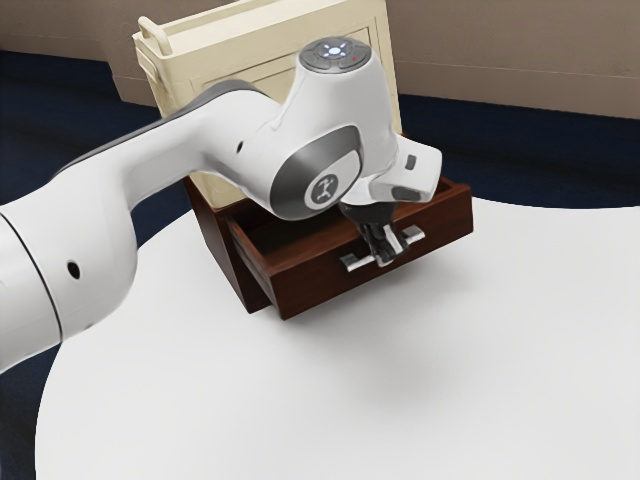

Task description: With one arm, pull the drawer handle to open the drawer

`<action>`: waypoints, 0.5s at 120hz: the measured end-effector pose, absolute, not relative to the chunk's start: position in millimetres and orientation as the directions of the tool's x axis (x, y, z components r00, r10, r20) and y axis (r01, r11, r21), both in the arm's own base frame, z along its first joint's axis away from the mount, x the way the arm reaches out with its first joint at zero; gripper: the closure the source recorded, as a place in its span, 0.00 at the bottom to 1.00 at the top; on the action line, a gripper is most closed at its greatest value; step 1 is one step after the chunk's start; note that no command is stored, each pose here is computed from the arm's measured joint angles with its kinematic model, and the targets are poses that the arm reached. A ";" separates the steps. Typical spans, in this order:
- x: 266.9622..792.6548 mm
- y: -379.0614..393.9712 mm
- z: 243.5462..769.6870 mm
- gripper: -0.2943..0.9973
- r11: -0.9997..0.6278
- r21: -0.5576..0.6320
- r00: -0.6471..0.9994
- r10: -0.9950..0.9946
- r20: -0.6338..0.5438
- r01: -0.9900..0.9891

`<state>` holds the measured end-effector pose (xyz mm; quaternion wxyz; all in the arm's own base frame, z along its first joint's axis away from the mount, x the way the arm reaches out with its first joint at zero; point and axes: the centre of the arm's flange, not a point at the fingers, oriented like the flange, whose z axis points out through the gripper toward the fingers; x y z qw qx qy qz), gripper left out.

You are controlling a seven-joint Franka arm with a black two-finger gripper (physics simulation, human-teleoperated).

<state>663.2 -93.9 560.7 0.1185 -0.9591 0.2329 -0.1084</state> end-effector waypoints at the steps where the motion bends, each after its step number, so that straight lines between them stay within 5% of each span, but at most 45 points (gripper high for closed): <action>1: 663.1 -93.9 560.7 0.76 -0.863 -0.278 0.868 -0.473 0.153 -0.421; 37: 661.0 -95.7 568.1 0.64 -0.866 -0.270 0.866 -0.473 0.166 -0.421; 60: 641.8 -89.7 637.8 0.61 -0.881 -0.259 0.860 -0.454 0.233 -0.395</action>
